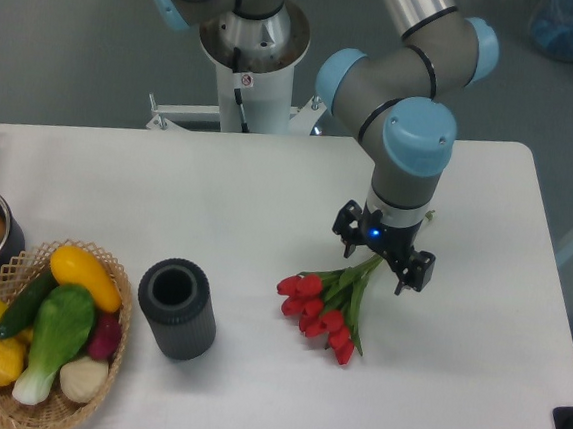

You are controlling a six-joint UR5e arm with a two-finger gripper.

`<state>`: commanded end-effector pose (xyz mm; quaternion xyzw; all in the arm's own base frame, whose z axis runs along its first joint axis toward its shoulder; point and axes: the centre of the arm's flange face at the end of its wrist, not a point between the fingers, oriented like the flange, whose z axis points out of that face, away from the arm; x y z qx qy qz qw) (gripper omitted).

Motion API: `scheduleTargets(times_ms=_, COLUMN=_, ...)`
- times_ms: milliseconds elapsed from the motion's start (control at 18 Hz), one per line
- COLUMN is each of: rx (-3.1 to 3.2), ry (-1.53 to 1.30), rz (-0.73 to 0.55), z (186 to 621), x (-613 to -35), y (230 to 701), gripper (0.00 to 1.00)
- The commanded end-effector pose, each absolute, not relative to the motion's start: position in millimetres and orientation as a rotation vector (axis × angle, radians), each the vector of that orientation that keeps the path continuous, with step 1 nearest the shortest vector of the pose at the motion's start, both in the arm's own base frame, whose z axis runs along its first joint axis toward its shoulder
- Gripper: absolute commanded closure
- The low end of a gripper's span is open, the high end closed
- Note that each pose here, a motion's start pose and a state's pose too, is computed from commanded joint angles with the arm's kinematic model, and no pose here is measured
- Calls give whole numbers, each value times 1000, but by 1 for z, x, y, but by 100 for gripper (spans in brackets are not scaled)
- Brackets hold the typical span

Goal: Place the flowers on the table
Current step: 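Lay the red tulips on the table and open the gripper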

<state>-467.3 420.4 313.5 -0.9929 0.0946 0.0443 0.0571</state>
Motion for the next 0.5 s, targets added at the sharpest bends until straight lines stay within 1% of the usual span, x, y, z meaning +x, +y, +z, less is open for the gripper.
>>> scheduleTargets(times_ms=500, rx=-3026, ry=183, rz=159, z=318, x=-494, y=385, gripper=0)
